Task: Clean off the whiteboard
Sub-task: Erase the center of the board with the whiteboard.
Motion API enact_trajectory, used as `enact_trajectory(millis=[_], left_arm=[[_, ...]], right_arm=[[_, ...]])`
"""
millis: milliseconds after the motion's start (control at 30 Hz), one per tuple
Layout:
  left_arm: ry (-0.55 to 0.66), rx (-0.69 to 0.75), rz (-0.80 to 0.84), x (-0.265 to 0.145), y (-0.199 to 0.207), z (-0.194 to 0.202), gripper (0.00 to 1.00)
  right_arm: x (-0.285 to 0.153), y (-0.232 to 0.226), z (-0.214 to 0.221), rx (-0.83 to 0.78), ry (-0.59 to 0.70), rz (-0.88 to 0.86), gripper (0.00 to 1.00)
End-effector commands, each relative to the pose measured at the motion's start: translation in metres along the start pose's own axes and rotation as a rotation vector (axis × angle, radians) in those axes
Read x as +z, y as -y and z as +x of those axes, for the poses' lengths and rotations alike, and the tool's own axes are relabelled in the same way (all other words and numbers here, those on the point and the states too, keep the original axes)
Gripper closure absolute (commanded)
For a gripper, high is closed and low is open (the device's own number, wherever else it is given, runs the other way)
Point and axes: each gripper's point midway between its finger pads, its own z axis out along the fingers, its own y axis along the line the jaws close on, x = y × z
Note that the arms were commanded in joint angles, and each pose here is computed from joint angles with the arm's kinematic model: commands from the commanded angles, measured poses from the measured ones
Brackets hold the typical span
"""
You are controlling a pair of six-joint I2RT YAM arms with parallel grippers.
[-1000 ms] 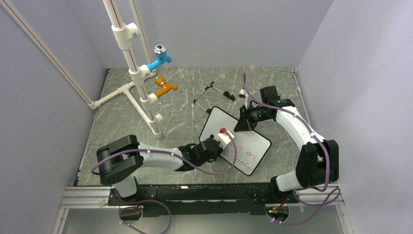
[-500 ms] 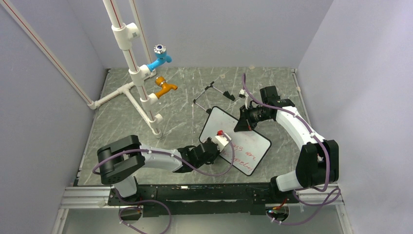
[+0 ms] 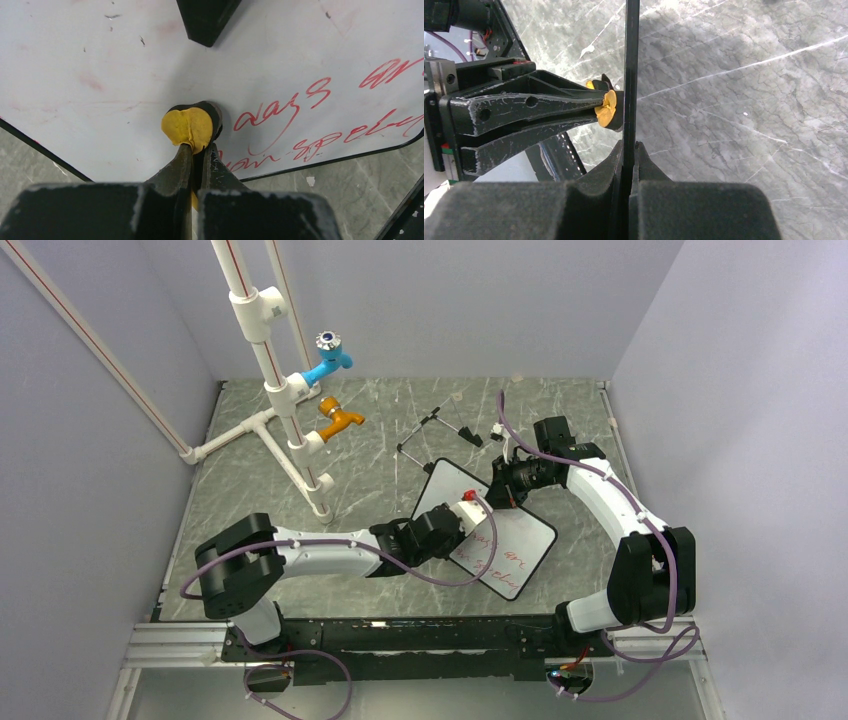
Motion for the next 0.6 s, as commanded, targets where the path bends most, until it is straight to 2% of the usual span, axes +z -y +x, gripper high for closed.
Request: enact_trajectory(millis=[0, 300, 567], left_arm=[[0.197, -0.097, -0.009, -0.003, -0.011, -0.054, 1.00], [0.105, -0.156, 0.026, 0.004, 0.006, 0.021, 1.00], [0.068, -0.090, 0.051, 0.007, 0.030, 0.060, 1.00]], right_arm=[[0.011, -0.010, 0.003, -0.168, -0.011, -0.076, 1.00], [0.010, -0.011, 0.003, -0.176, -0.009, -0.082, 1.00], [0.011, -0.011, 0.004, -0.175, -0.014, -0.086, 1.00]])
